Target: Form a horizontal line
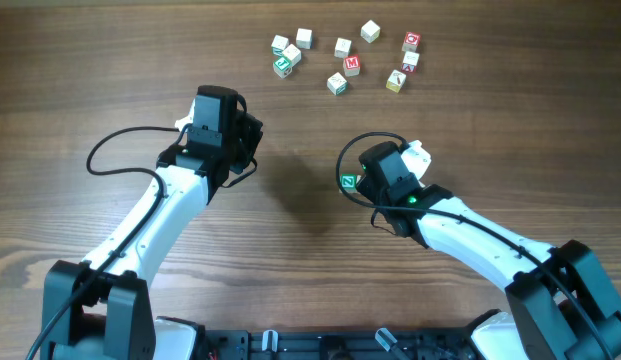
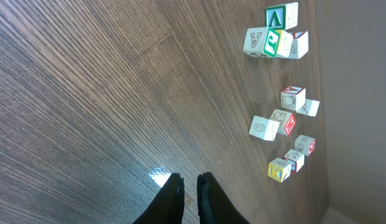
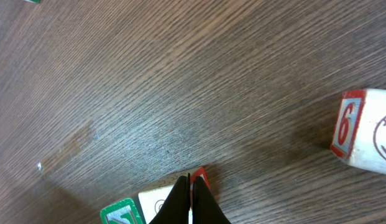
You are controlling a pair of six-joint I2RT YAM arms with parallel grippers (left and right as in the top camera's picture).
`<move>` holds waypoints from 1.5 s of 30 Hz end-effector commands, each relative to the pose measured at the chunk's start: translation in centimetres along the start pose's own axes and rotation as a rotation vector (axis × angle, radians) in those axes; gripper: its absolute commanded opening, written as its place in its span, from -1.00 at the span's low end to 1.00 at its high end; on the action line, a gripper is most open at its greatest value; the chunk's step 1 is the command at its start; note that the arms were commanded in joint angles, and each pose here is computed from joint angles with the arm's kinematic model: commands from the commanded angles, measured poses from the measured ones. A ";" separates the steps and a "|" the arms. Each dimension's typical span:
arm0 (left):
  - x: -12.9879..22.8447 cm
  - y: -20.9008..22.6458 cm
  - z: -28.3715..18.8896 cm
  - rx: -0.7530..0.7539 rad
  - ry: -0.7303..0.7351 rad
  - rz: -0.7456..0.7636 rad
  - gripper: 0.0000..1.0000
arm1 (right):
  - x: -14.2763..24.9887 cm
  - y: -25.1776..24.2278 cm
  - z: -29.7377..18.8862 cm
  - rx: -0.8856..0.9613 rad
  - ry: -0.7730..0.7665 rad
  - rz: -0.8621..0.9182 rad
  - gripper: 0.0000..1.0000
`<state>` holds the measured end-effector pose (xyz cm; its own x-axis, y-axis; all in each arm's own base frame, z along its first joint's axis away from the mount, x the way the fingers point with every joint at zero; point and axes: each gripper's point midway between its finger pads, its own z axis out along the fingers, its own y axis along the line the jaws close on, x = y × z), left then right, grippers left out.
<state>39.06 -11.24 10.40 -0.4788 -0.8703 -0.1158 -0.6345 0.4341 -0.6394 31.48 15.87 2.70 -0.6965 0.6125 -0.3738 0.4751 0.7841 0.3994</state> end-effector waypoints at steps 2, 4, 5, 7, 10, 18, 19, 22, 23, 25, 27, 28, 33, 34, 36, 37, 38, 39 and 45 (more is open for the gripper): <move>0.2 -0.3 -0.4 0.014 0.007 -0.005 -0.75 | -0.4 0.0 0.3 0.014 -0.024 -0.018 -0.91; 0.2 -0.3 -0.4 0.014 0.007 -0.005 -0.75 | -0.9 -0.2 0.2 0.026 -0.048 -0.013 -0.92; 0.2 -0.3 -0.4 0.014 0.007 -0.005 -0.75 | -1.2 -0.5 0.2 0.033 -0.051 -0.006 -0.91; 0.2 -0.3 -0.4 0.014 0.007 -0.005 -0.75 | -1.6 -0.8 0.2 0.040 -0.056 0.008 -0.91; 0.2 -0.3 -0.4 0.014 0.007 -0.005 -0.75 | -1.3 -1.8 0.3 0.072 -0.032 0.063 -0.91; 0.2 -0.3 -0.4 0.014 0.007 -0.005 -0.75 | -0.1 -1.1 0.5 0.037 0.038 0.055 -0.91; 0.2 -0.3 -0.4 0.014 0.007 -0.005 -0.75 | 0.0 -1.2 0.5 0.041 0.040 0.059 -0.91; 0.3 -0.3 -0.4 0.013 0.008 -0.005 -0.74 | 0.1 -1.3 0.8 0.046 0.043 0.061 -0.91; 0.3 -0.3 -0.4 0.013 0.008 -0.005 -0.74 | 0.2 -1.3 0.9 0.045 0.046 0.060 -0.91; 0.3 -0.3 -0.4 0.011 0.008 -0.005 -0.75 | 0.2 -1.3 0.9 0.045 0.046 0.060 -0.91; 0.3 -0.2 -0.4 0.011 0.008 -0.005 -0.74 | 0.2 -1.3 0.9 0.045 0.045 0.060 -0.91; 0.3 -0.3 -0.4 0.011 0.008 -0.006 -0.74 | 0.2 -1.3 0.9 0.045 0.046 0.060 -0.91; 0.3 -0.3 -0.4 0.011 0.008 -0.005 -0.74 | 0.2 -1.0 1.3 0.033 0.045 0.053 -0.91; 0.3 -0.2 -0.4 0.011 0.008 -0.005 -0.74 | 0.2 -1.0 1.3 0.033 0.045 0.054 -0.91; 0.3 -0.2 -0.4 0.011 0.008 -0.006 -0.74 | 0.1 -0.8 1.3 0.027 0.042 0.044 -0.91; 0.3 -0.2 -0.4 0.011 0.008 -0.005 -0.74 | 0.1 -0.7 1.3 0.020 0.043 0.033 -0.91; 0.3 -0.2 -0.4 0.011 0.008 -0.005 -0.74 | 0.1 -0.6 1.3 0.018 0.042 0.031 -0.91; 0.3 -0.2 -0.4 0.011 0.008 -0.005 -0.73 | 0.1 -0.6 1.3 0.018 0.042 0.031 -0.91; 0.3 -0.2 -0.4 0.011 0.008 -0.005 -0.74 | 0.0 -0.2 1.3 -0.002 0.042 0.011 -0.91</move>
<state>38.94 -11.21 10.29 -0.4795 -0.8701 -0.1141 -0.6385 0.4352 -0.6347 31.88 15.55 1.62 -0.6979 0.6330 -0.3350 0.4990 0.7653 0.4065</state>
